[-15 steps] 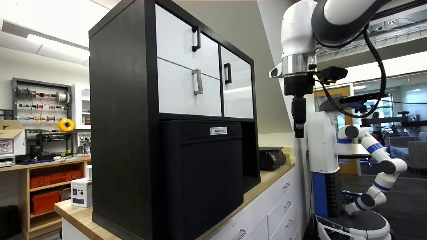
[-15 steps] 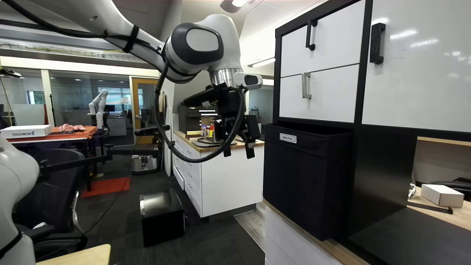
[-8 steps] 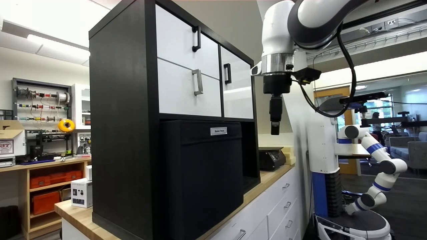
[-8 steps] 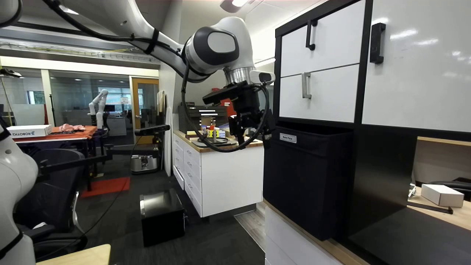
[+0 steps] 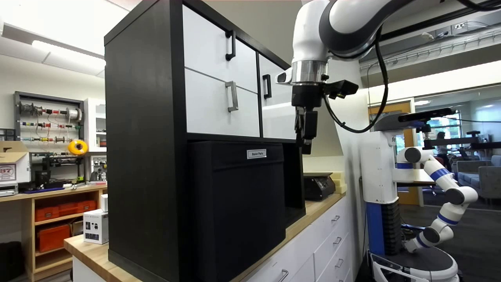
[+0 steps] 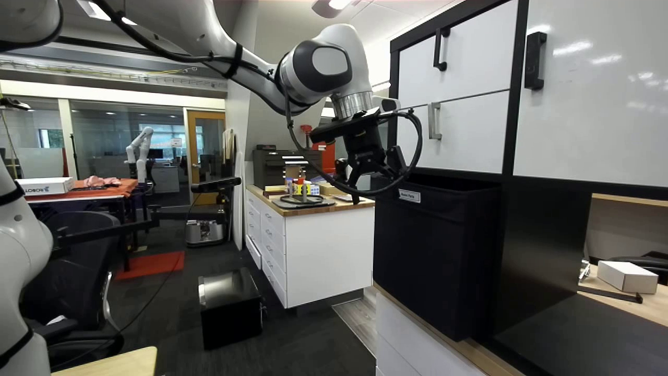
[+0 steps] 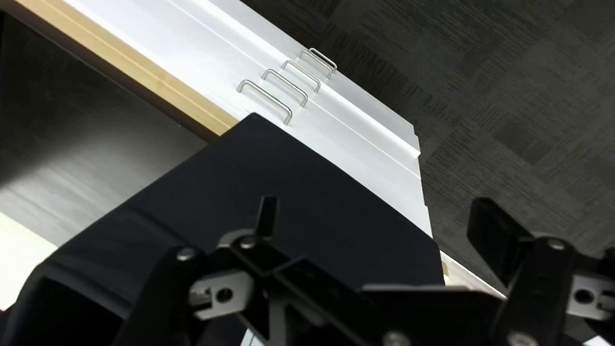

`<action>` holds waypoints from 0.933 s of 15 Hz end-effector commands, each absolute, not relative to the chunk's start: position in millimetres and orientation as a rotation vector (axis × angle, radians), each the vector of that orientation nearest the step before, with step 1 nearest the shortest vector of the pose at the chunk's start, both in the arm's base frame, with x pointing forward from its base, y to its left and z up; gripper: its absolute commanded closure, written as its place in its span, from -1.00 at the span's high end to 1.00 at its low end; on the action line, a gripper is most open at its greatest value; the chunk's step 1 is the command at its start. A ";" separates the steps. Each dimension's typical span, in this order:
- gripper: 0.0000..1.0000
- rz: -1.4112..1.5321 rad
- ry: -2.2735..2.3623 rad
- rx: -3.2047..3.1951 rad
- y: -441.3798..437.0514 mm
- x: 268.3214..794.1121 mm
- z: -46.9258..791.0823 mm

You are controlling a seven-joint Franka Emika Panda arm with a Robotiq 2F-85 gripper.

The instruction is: Pull the box out of the bottom of the cabinet

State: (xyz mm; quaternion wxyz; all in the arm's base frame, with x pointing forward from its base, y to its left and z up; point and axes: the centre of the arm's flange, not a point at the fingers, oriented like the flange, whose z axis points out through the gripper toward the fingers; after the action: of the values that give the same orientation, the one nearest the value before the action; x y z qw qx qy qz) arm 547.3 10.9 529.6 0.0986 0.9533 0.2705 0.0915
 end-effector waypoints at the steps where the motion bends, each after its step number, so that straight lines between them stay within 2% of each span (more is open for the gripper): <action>1: 1.00 0.310 0.946 2.744 6.5 567.2 543.2; 14: 1.00 0.486 1.228 2.525 4.1 606.0 548.7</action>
State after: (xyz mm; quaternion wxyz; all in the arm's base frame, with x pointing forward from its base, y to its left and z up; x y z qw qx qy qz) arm 592.5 11.5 554.2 0.1393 0.8912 0.4036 0.1529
